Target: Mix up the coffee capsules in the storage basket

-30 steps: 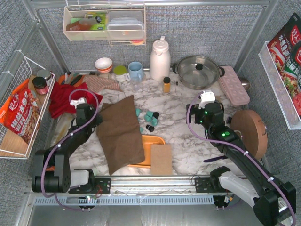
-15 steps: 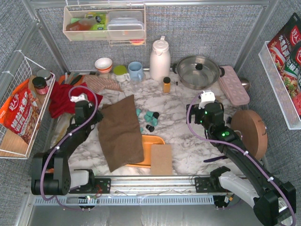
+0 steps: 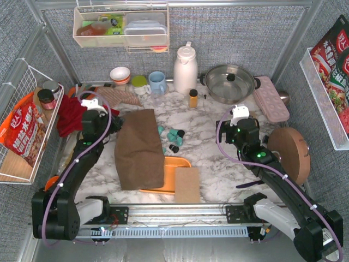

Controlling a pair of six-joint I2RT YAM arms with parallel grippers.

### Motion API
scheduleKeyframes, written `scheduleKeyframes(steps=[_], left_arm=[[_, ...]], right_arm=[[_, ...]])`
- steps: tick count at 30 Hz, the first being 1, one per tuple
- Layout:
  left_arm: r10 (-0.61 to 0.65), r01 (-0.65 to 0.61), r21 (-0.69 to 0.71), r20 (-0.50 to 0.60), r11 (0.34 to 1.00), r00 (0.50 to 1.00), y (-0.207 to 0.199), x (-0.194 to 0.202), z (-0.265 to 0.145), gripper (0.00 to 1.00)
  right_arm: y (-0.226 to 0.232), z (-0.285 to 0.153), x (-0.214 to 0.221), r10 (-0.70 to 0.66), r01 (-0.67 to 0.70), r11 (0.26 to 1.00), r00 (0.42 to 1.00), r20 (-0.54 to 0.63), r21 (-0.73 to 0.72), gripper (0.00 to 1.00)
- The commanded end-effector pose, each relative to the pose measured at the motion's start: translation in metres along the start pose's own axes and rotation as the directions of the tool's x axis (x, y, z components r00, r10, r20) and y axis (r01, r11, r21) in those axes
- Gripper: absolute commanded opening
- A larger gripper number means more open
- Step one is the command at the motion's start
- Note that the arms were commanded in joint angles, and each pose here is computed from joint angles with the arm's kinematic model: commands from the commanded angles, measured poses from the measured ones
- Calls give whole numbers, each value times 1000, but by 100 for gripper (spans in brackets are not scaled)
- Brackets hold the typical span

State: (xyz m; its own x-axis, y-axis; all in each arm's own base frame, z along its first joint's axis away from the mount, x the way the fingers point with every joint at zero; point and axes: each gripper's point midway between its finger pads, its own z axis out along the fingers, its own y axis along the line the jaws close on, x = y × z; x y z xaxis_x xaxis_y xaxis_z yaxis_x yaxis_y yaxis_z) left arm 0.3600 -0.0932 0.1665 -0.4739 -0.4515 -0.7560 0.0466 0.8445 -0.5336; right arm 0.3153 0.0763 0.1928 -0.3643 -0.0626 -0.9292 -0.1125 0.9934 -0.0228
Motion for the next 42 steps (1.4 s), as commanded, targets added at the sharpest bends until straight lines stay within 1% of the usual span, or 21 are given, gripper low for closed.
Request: scheduleKeyframes(steps=[1,10,16,19,22,27,30,32,38,40,42], left_arm=[[-6,3,83,36,997,999,-31,-27,-10,0],[-87,77,247,27,966,996,-90,-66,-21,0],[-81,66,329,32,942,996,-130,-90,-29,0],[-65,50,356,31,933,997,-148,-99,-34,0],[-44,29,389,30,921,999,-167,-106,-38,0],[-15,-2,425,38,905,999,-193,-116,-43,0],[3,-23,445,45,895,999,-205,-122,-46,0],[16,-37,460,48,887,999,-214,-127,-48,0],[65,-87,537,60,839,996,-242,-134,-58,0],[88,-106,565,59,818,994,-251,-132,-61,0],[110,-128,586,66,800,992,-257,-130,-65,0]], right_arm=[[0,-1,-7,7,-7,1000,1000,13,0,99],[1,-1,-7,6,-6,1000,1000,11,-1,99],[3,-2,-9,3,-2,1000,1000,18,-18,99],[10,-3,-12,-3,5,998,999,32,-60,99],[30,-9,-27,-8,18,985,998,60,-173,98],[75,-27,-64,-25,85,920,987,158,-384,92],[104,-38,-86,-81,186,851,971,227,-490,87],[124,-46,-100,-113,252,796,955,275,-550,87],[178,-57,-147,-133,398,661,896,423,-635,86],[194,-52,-157,-129,421,637,884,450,-645,86],[207,-42,-166,-119,432,628,875,468,-647,86]])
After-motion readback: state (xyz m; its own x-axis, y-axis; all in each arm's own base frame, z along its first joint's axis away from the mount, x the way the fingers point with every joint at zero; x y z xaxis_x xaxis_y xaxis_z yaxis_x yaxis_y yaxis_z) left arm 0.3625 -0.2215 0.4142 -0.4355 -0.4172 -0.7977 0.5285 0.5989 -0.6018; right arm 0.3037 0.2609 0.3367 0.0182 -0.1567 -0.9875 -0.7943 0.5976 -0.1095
